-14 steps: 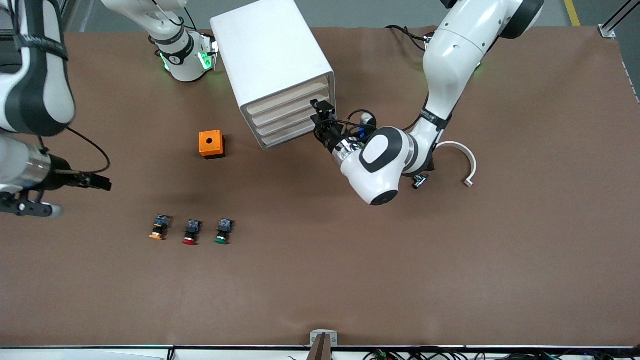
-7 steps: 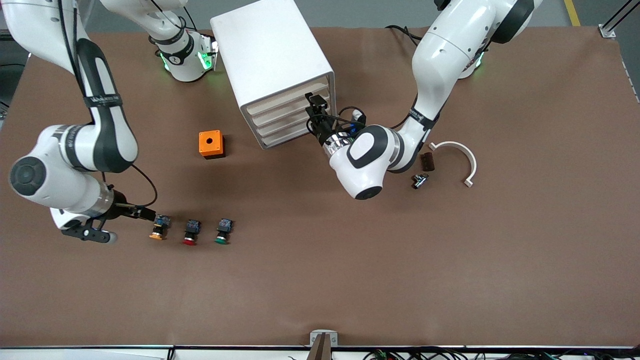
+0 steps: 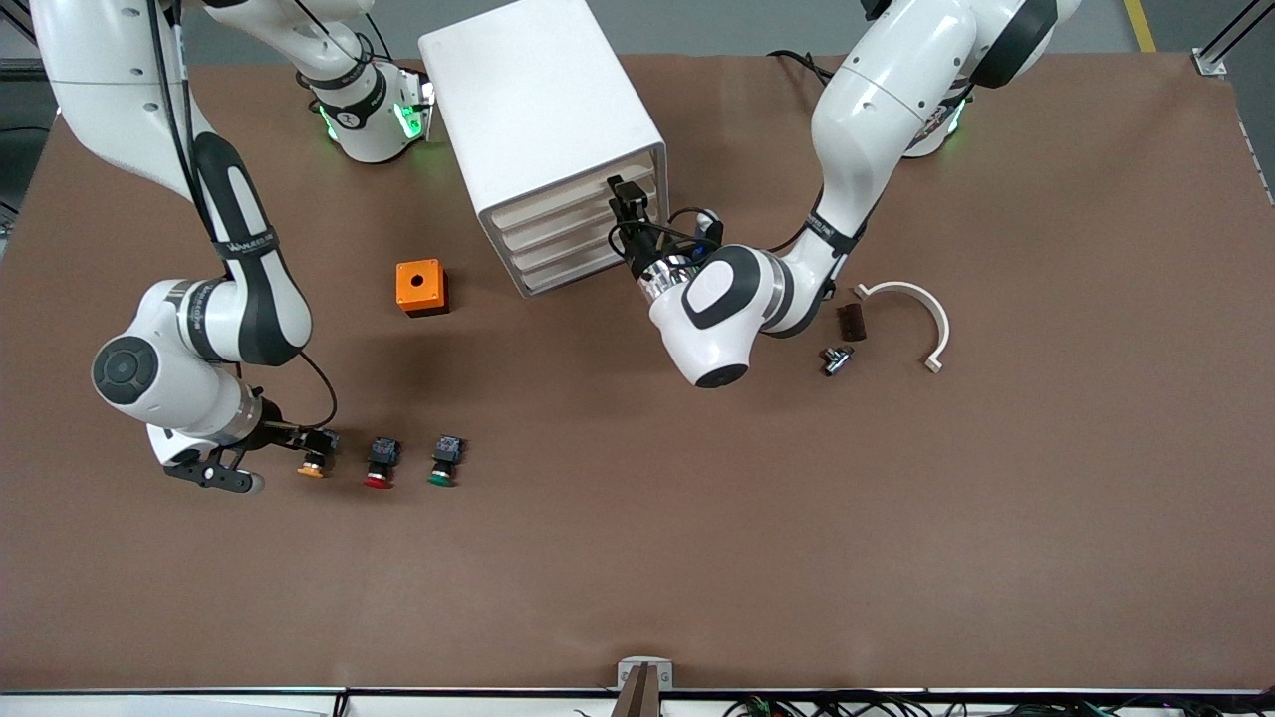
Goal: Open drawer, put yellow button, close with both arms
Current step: 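Grasp the yellow button with the right gripper while the left gripper holds the drawer, then pull the drawer open with the left gripper while the right gripper lifts the button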
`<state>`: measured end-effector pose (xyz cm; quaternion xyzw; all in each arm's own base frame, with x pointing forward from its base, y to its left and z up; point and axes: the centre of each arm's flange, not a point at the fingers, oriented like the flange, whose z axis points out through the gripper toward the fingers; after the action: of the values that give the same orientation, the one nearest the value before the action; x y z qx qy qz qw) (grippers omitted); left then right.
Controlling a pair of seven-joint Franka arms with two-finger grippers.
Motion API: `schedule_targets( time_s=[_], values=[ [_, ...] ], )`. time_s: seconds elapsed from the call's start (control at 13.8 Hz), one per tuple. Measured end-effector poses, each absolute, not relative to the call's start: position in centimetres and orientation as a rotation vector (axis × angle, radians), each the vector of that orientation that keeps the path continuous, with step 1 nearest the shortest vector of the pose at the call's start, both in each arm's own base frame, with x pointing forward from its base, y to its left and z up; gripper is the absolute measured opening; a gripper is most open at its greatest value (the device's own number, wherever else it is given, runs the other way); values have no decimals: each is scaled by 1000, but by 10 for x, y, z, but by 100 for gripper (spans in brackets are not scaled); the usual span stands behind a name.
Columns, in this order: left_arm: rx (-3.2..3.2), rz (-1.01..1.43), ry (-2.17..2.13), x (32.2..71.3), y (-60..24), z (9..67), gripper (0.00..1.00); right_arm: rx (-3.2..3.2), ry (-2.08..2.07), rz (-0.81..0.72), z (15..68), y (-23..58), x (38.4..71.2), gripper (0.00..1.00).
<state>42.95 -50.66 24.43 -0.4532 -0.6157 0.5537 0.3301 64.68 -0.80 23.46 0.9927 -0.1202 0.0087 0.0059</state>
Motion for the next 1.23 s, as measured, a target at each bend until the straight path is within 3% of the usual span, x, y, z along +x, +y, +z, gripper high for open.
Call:
schedule_targets(
  time_s=[0.51, 0.65, 1.02, 1.23],
  values=[
    [-1192, 1441, -1580, 416, -517, 243, 30, 3090, -414, -21, 196, -8, 642, 98],
    [-1186, 1439, -1578, 414, -517, 239, 28, 3088, -415, -33, 190, -9, 641, 92],
    [-1193, 1451, -1555, 409, -520, 237, 15, 3087, -430, -37, 189, -7, 641, 34],
    [-1190, 1453, -1554, 409, -520, 238, 11, 3086, -431, -63, 190, -5, 640, 33]
  ],
)
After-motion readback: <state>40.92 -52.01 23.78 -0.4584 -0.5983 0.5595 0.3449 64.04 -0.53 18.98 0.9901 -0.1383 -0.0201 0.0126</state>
